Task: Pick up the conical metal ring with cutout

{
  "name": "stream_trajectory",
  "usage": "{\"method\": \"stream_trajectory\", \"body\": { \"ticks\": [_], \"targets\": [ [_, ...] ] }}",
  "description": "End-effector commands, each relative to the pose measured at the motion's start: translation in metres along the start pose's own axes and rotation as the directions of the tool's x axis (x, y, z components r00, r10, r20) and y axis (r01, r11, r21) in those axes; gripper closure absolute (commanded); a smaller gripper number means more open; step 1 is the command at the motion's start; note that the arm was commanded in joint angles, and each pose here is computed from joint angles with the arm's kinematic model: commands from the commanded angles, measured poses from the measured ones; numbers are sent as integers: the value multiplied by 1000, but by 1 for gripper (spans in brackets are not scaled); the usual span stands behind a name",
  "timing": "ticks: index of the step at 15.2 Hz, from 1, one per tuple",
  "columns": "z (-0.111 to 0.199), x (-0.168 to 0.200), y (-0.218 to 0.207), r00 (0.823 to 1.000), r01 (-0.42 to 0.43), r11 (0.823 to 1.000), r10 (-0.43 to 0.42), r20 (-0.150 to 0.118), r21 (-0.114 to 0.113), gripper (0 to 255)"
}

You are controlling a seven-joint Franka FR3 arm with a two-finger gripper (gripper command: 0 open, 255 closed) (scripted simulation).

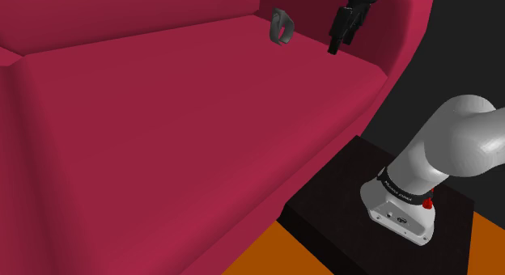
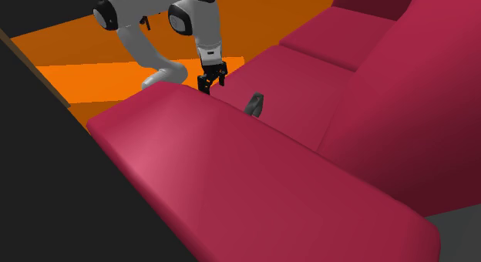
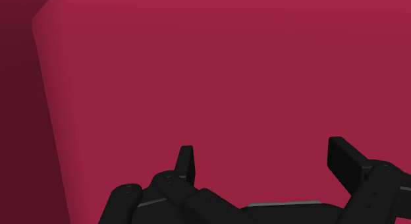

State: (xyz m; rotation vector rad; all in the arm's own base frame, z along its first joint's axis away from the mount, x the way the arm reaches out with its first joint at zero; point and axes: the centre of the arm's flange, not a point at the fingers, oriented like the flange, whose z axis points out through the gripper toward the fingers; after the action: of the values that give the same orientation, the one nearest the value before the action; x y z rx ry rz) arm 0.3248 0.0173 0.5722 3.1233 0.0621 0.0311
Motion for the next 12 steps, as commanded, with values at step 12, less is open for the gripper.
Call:
{"method": "stream_trajectory", "body": {
  "ticks": [12],
  "targets": [
    [-15, 166, 42, 955, -252, 963, 230, 187, 97, 0]
  ]
}}
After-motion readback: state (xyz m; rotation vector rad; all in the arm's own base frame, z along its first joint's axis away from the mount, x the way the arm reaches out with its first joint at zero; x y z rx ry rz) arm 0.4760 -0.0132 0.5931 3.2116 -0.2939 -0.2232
